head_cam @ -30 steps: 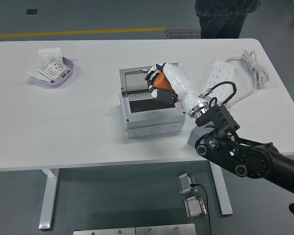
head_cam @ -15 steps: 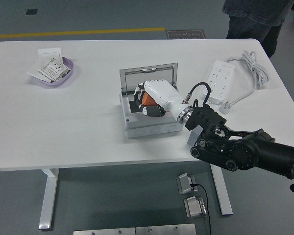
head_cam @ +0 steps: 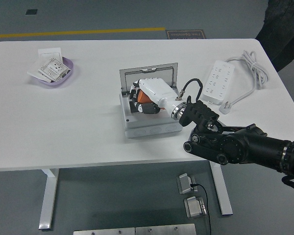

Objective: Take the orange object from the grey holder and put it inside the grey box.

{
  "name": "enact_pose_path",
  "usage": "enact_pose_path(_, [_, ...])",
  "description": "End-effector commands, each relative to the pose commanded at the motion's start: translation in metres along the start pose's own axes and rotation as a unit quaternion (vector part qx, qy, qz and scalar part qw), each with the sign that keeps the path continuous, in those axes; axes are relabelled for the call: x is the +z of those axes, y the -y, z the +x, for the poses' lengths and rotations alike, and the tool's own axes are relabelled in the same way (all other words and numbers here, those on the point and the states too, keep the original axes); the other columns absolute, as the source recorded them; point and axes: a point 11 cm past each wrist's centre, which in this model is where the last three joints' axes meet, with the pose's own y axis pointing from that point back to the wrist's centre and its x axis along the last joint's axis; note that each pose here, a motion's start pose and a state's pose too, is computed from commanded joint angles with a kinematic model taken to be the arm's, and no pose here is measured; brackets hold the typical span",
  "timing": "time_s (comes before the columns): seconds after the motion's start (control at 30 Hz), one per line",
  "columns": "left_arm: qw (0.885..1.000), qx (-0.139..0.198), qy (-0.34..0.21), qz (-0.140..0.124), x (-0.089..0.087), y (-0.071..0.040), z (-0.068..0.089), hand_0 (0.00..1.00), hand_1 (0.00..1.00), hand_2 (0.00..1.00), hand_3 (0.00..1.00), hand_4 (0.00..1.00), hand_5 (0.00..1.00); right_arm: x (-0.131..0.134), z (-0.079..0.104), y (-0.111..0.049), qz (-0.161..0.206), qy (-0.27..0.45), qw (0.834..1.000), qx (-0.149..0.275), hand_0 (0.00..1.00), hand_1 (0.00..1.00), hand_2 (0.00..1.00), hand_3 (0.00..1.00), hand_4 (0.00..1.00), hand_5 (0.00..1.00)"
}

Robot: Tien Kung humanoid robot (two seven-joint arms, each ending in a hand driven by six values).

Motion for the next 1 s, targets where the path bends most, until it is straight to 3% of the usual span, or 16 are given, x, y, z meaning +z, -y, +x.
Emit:
enact_pose_path(0.67, [1.0,0.001,0.006,-0.006,0.006,-0.001,0.0,0.698,0.742,0.72,0.838,0.737,0.2,0.014,0.007,0.007,-0.016,-0.016,1.0,0.0,0.002,0.082,0.346,0.261,0.069,0.002])
enact_pose_path(0.7, [1.0,0.001,0.007,-0.006,0.006,-0.001,0.0,0.698,0.742,0.719,0.838,0.737,0.199,0.014,0.007,0.007,-0.016,-0.016,1.0,0.0,0.042,0.125,0.374,0.271,0.099,0.002])
enact_pose_path(1.0, [1.0,0.0,0.011,-0.008,0.009,-0.002,-0.001,0.698,0.742,0.719,0.838,0.738,0.199,0.013,0.011,0.011,-0.012,-0.012,1.0,-0.002,0.085,0.166,0.415,0.285,0.123,0.002])
